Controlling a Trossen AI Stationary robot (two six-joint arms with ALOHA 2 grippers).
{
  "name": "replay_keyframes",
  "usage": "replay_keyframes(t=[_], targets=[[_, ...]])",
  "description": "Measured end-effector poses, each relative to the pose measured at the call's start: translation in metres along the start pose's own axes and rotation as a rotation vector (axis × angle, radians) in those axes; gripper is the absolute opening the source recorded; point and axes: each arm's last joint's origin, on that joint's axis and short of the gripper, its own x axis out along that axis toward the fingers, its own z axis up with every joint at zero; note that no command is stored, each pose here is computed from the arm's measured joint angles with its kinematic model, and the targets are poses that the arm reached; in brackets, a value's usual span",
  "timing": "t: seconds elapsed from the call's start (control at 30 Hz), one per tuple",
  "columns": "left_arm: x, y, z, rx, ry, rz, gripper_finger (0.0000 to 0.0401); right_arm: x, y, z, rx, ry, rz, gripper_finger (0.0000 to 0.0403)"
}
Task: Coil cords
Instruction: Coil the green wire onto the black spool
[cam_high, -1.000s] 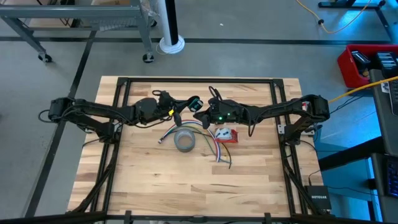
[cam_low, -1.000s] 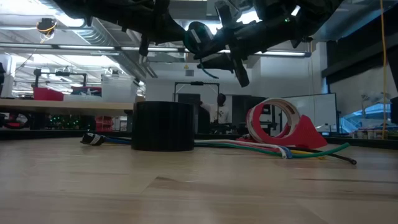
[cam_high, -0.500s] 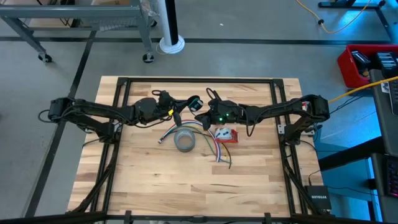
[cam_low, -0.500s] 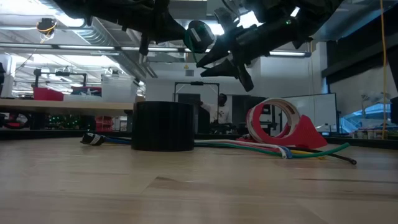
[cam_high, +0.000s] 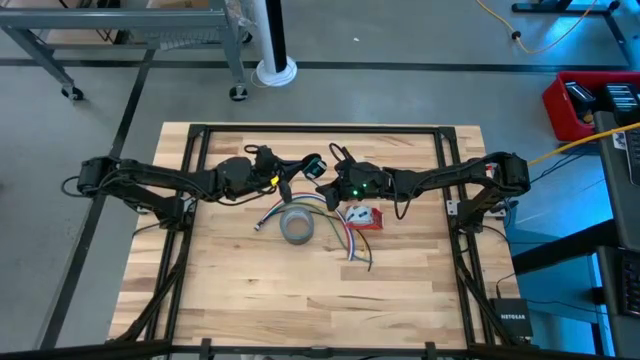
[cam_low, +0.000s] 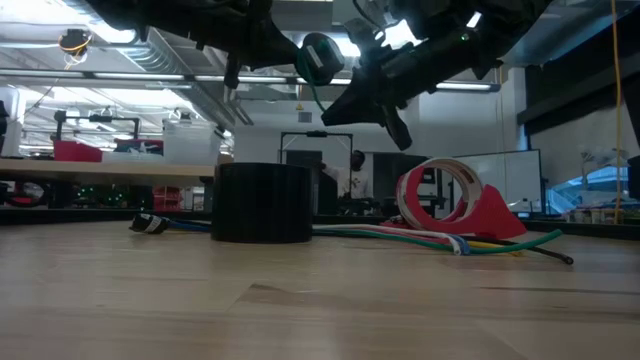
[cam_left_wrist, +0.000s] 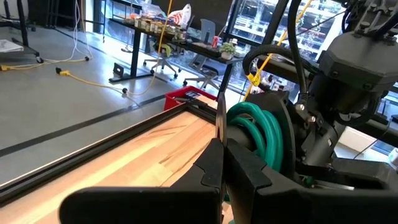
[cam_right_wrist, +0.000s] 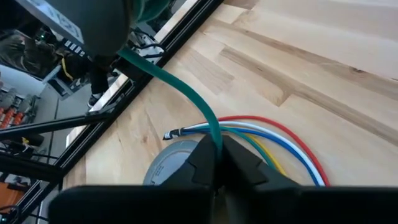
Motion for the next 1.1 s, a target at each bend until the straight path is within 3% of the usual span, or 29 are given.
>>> replay_keyframes(t=[0.3, 0.47, 1.1], targets=[[-0.016, 0.003, 0.002, -0.010, 0.095, 0.021, 0.0000, 0.000, -0.005, -0.002, -0.033, -0.018, -0.087, 0.0009], [-0.024, 0.000, 0.000, -0.025, 0.149, 0.014, 0.0000, 0.000, -0.005, 0.001, -0.035, -0.071, -0.128, 0.0024], [-0.029, 0.004, -0.018, -0.094, 0.337, 0.053, 0.0000, 0.000, 0.001, 0.006, -0.024, -0.113, -0.053, 0.0009]])
